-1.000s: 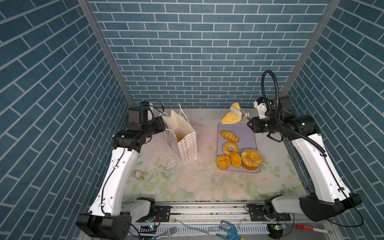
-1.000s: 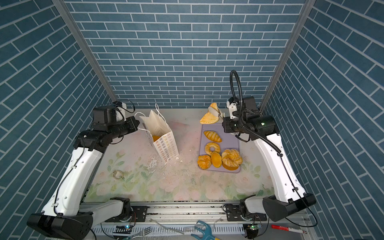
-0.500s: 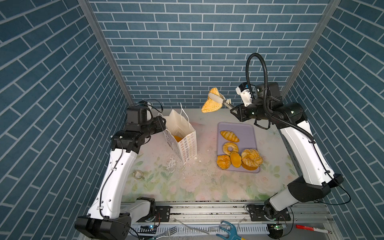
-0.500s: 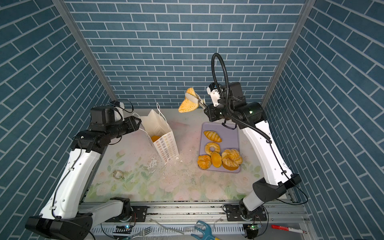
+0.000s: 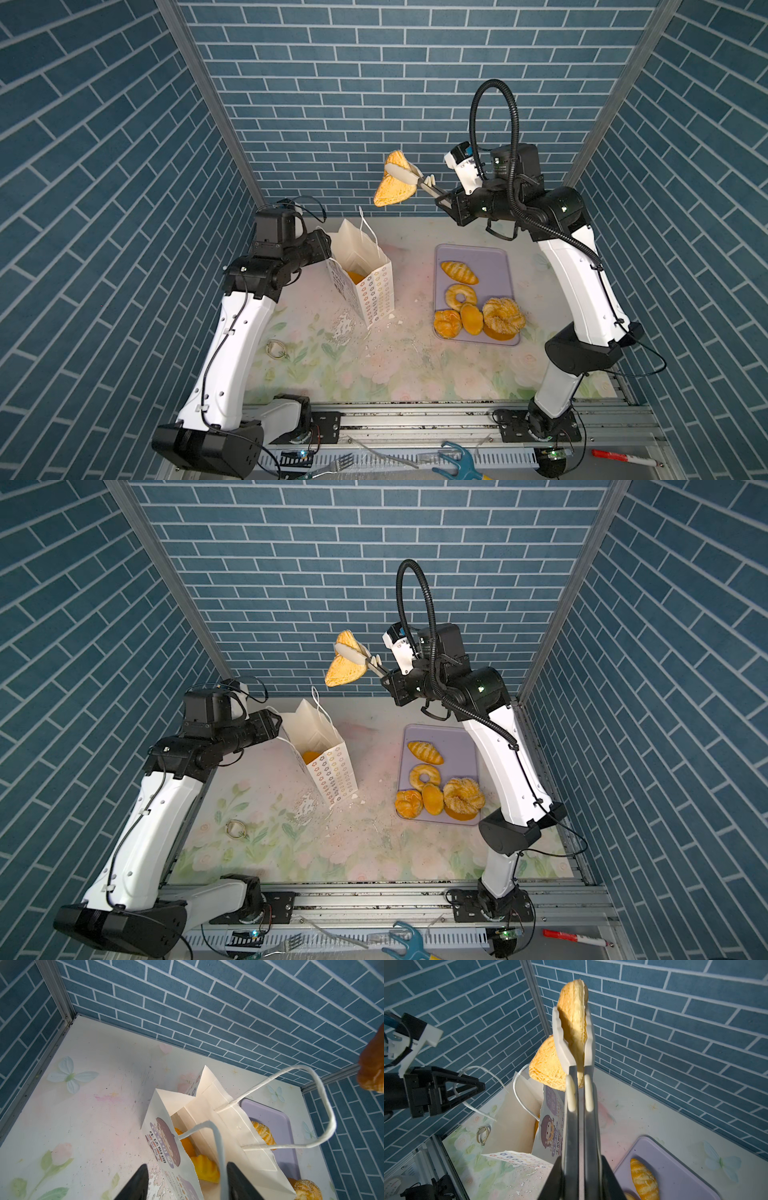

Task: Place the fake bread into the paper bag
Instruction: 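Lift the triangular bread and carry it over the paper bag, right gripper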

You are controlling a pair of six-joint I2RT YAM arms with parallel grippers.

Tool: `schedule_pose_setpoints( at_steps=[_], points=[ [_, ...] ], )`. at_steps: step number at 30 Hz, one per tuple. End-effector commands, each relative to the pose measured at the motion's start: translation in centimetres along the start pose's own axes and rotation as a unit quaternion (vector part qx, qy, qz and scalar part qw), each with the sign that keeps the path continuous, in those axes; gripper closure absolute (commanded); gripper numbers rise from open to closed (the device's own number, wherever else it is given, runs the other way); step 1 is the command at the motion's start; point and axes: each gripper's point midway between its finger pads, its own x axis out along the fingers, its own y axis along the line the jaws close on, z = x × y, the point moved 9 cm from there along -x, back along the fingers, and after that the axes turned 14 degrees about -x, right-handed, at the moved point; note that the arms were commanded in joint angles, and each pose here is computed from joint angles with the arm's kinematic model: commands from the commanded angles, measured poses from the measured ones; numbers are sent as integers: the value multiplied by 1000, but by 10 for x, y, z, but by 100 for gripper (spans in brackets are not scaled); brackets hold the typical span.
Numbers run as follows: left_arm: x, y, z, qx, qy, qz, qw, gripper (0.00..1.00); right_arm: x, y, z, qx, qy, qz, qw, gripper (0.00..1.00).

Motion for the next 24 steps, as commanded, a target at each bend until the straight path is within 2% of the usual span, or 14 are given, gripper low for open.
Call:
schedule_pose_setpoints(
  at_steps=[1,6,10,16,19,24],
  points=[
    [2,-3,2,9,6,2,1000,42,-7,9,15,-41,-38,4,998,84],
    [3,-3,3,10,8,4,1000,52,-5,29,21,-76,-46,20,996,84],
    [6,-2,1,11,13,4,1000,73,0,44,21,-100,-43,34,993,84],
    [7,-3,1,9,17,-1,1000,89,11,66,16,-149,-24,57,987,84],
    [7,-4,1,9,17,-4,1000,93,22,73,10,-171,0,49,984,84],
    [7,-4,1,7,19,-5,1000,94,44,78,-4,-195,52,27,979,83]
  ],
)
